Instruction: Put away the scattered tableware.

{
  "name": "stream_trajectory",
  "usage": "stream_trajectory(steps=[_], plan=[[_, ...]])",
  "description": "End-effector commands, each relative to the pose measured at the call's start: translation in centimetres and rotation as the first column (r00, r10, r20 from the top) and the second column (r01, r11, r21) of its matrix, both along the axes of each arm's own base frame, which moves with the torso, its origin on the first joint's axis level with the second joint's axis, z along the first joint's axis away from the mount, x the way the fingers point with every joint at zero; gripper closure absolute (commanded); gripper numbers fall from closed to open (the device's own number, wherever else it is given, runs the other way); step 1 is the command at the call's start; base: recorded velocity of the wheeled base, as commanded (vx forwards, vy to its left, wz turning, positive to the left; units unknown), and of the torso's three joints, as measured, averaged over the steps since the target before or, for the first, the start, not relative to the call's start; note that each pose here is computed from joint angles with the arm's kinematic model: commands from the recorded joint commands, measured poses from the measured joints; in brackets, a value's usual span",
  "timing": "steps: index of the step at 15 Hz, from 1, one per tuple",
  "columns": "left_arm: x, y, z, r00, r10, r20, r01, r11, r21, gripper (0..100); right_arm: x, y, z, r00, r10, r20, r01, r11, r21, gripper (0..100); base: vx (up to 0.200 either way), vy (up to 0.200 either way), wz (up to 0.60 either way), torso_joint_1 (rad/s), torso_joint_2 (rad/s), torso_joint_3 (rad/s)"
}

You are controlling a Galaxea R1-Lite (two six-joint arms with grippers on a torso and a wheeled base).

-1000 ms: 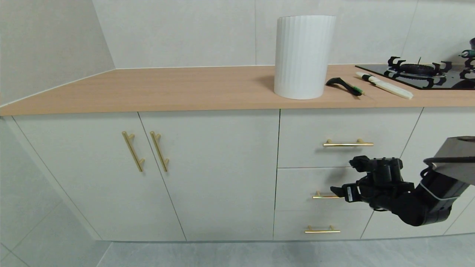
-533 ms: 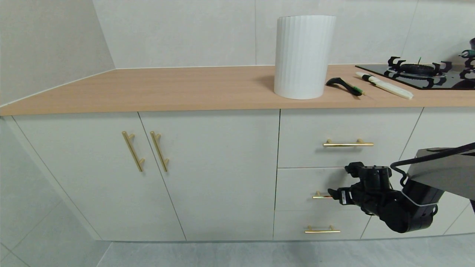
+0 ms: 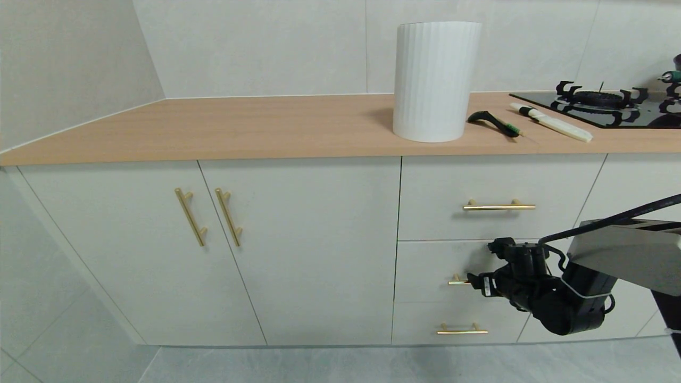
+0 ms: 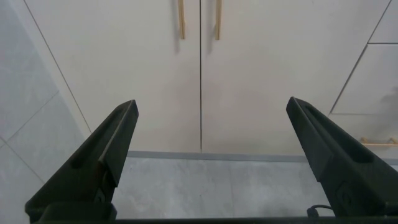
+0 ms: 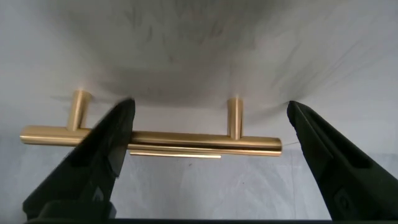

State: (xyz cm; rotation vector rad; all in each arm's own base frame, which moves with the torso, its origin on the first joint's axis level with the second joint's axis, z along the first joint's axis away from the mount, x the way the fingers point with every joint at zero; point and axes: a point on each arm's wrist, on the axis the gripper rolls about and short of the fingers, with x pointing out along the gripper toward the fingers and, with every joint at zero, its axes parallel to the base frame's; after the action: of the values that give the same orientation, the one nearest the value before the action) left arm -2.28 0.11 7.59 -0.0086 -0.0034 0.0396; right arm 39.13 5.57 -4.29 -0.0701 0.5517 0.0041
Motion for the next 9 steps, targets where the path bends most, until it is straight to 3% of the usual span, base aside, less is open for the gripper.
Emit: stream_trajectory(steps=[1,9], plan=[[0.0,0.0,-0.01,1.0,0.0,0.0,0.0,1.0,-0.001,0,-0.1,0.01,-0.31,1.0,0.001,-0.013,-0.001,1.0,-0.004,0,0.0,0.0,0.0,0.0,0.0,0.0],[0.0,0.0,-0.01,1.0,0.0,0.0,0.0,1.0,-0.001,0,-0.79,-0.09,-0.52,0.998,0.003,-0.061,-0.004,1.0,-0.014,0,0.0,0.0,0.0,0.0,0.0,0.0]])
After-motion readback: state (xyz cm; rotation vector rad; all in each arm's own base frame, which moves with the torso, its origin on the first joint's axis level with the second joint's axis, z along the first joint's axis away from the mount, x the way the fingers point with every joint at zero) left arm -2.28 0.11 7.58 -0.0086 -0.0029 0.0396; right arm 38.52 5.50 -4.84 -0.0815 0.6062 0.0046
